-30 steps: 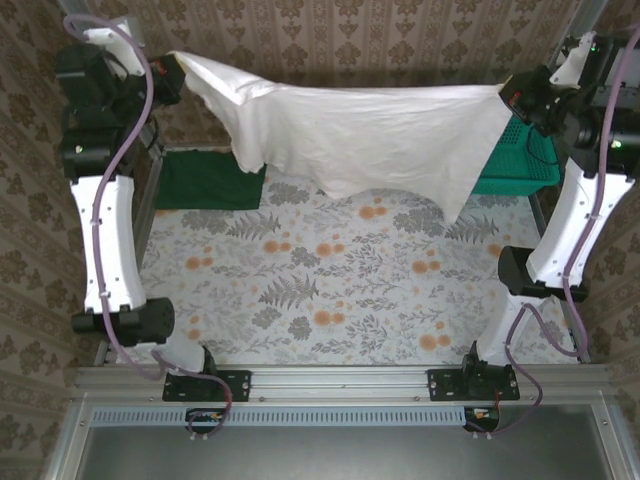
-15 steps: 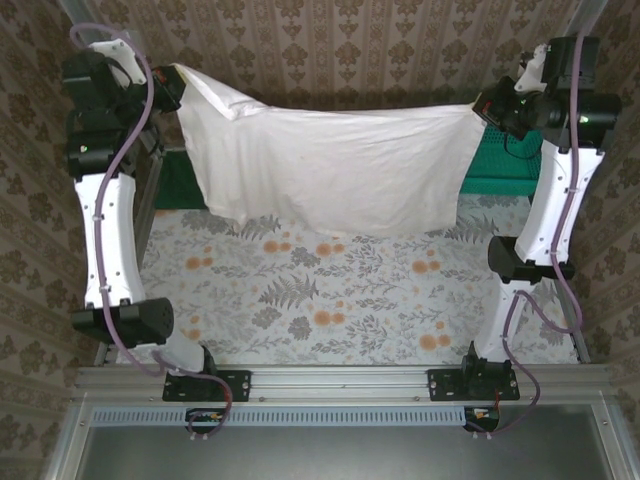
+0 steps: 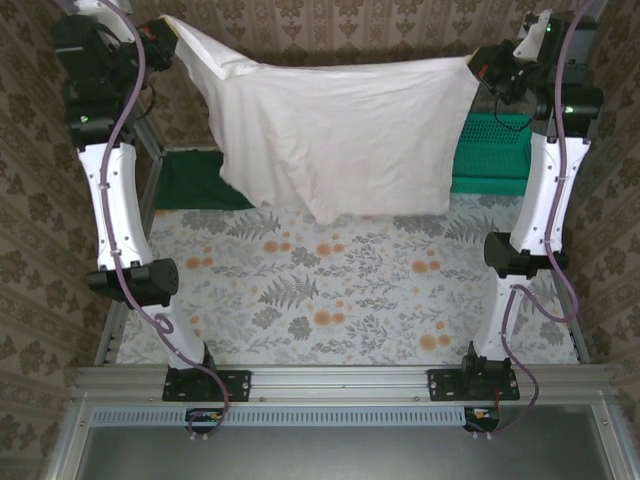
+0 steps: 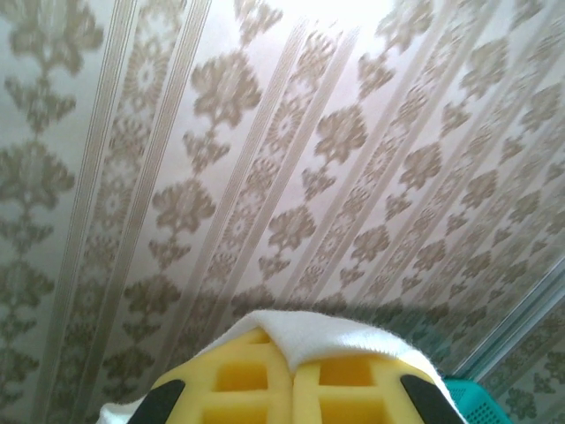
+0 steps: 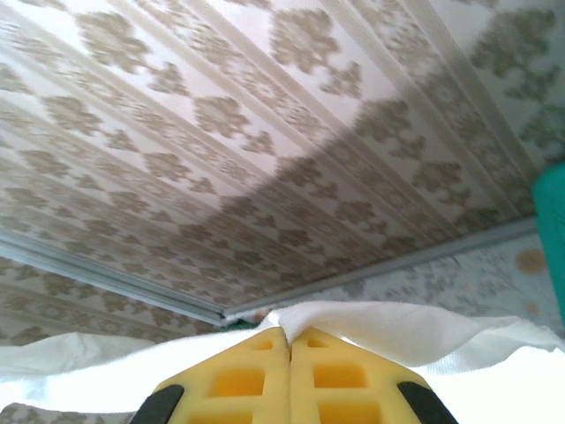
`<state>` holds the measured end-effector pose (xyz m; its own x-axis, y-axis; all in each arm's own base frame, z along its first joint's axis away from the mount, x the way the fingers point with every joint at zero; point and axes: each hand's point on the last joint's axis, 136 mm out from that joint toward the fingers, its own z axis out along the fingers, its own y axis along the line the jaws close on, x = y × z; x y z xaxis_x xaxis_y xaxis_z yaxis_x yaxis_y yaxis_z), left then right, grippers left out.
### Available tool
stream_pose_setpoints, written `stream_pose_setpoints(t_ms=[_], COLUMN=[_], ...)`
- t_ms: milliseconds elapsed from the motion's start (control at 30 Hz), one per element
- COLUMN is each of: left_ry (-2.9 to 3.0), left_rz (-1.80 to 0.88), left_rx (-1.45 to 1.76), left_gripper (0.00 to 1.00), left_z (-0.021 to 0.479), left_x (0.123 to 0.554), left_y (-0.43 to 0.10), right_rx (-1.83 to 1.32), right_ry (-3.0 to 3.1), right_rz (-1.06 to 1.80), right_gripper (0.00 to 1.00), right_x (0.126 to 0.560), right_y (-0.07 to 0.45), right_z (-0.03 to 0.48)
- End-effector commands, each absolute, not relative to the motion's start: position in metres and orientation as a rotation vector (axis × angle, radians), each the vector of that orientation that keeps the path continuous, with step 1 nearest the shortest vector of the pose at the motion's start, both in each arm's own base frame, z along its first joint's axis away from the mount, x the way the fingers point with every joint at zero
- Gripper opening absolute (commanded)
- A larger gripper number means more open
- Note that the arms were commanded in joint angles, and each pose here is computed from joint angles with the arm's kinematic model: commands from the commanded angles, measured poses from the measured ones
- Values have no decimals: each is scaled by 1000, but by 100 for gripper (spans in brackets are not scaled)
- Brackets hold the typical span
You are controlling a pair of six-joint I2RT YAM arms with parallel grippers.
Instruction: Fold and stack the t-shirts
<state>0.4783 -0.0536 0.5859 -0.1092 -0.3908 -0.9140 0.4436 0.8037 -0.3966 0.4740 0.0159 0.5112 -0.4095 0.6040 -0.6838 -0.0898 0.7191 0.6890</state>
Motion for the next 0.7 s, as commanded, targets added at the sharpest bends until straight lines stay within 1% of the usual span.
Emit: stream_pose_setpoints(t_ms=[0,100,200,300,333,367,400,467,500,533,567,600,633,667], left_ry=[1319,1351,1445,1570,1618,1658,1691,1771,1794,1825,1845,1852,1867,1882], left_rz=[-690,-722,-748,-757,-740,-714,-678,-631,-624,-612,-600,-598,-589,-575], left_rx=[192,274,300,269,249,237,225,181,165,139,107,84,57,1], left_gripper=[0,0,0,0,0,0,1,4,6,12,19,20,25,37], left_z=[659,648,609,547,522,499,481,440,429,415,405,398,390,381], left_x=[409,385,360,327,312,294,280,254,243,234,227,222,217,214], left_y=[-60,-72,-82,-85,-85,-86,-87,-84,-82,-79,-76,-74,-71,-65], right_rx=[240,235,206,150,164,135,138,259,252,278,322,354,392,413], right_ry=[1655,1748,1956,2244,2353,2422,2457,2593,2635,2677,2694,2693,2702,2672], right_rz=[832,841,765,638,636,690,646,376,369,386,450,521,577,635], right_gripper=[0,0,0,0,0,0,0,0,0,0,0,0,0,0], right_x=[427,414,392,361,351,342,335,311,301,285,268,251,235,226], right_y=[29,38,52,72,78,92,92,65,63,61,63,66,70,75], right_z=[585,565,519,456,436,428,422,391,376,356,335,319,298,288])
